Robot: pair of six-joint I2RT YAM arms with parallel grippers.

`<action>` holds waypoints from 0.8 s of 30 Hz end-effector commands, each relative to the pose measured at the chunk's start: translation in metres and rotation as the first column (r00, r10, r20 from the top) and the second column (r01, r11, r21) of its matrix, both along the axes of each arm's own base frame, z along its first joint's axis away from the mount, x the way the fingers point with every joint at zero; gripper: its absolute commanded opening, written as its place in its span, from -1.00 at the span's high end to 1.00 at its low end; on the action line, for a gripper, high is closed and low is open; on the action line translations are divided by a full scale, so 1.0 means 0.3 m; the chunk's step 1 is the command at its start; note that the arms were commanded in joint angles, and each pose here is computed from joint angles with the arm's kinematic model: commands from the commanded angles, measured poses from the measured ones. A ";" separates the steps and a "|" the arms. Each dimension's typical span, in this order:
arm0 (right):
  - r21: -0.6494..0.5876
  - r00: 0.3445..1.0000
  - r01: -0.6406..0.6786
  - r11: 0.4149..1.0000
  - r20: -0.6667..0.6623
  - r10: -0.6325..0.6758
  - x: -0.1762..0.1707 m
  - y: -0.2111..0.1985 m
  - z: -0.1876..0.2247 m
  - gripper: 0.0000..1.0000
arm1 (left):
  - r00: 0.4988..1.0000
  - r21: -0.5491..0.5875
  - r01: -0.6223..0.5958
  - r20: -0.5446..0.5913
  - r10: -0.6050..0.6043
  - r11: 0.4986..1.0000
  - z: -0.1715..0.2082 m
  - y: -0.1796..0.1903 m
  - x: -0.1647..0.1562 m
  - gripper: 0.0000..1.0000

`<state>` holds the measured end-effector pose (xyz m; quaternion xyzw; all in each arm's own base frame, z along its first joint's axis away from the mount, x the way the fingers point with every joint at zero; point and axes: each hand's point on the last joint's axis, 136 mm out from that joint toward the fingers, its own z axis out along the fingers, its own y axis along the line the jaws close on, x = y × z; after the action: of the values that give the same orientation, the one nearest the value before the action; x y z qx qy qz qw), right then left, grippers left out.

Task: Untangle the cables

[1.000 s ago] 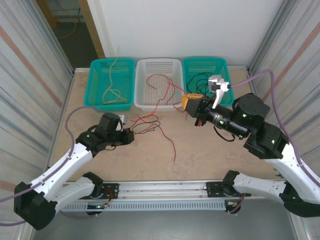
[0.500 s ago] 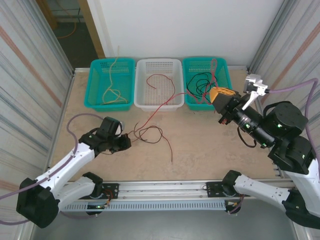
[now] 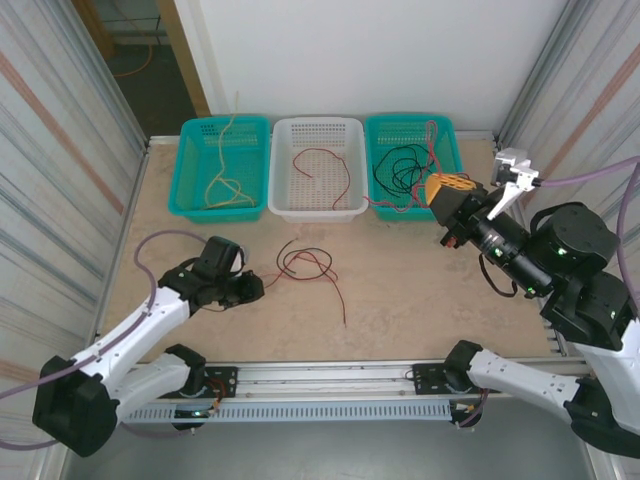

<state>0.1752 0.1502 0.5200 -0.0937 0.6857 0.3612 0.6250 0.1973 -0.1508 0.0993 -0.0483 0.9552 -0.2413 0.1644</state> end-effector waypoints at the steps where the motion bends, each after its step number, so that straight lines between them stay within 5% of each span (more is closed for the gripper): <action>1: -0.032 1.000 -0.003 0.999 -0.014 0.002 0.027 0.031 -0.019 1.00 | 0.992 -0.106 0.017 0.126 -0.003 0.994 0.166 -0.038 0.038 -0.07; 6: -0.074 0.996 -0.049 0.996 -0.073 0.044 0.065 0.111 -0.074 1.00 | 0.951 -0.149 0.088 0.308 -0.039 0.985 0.411 -0.052 0.058 -0.54; 13: -0.114 0.983 -0.136 0.984 -0.139 0.120 0.091 0.212 -0.137 1.00 | 0.867 -0.162 0.173 0.493 -0.072 0.972 0.736 -0.067 0.074 -0.72; 17: -0.144 0.968 -0.179 0.973 -0.202 0.149 0.129 0.288 -0.212 1.00 | 0.825 -0.323 0.287 0.562 -0.061 0.902 0.903 -0.156 0.071 -0.74; 20: -0.145 0.960 -0.201 0.969 -0.226 0.166 0.139 0.319 -0.242 1.00 | 0.829 -0.398 0.362 0.552 -0.095 0.843 0.937 -0.223 0.073 -0.71; 24: -0.132 0.952 -0.226 0.965 -0.241 0.190 0.144 0.347 -0.261 1.00 | 0.858 -0.395 0.334 0.504 -0.102 0.856 0.872 -0.238 0.108 -0.71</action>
<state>0.2196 0.2477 0.4357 -0.1749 0.7755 0.3520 0.4941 0.2301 -0.2119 0.3590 0.0770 0.8072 -0.4600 0.3618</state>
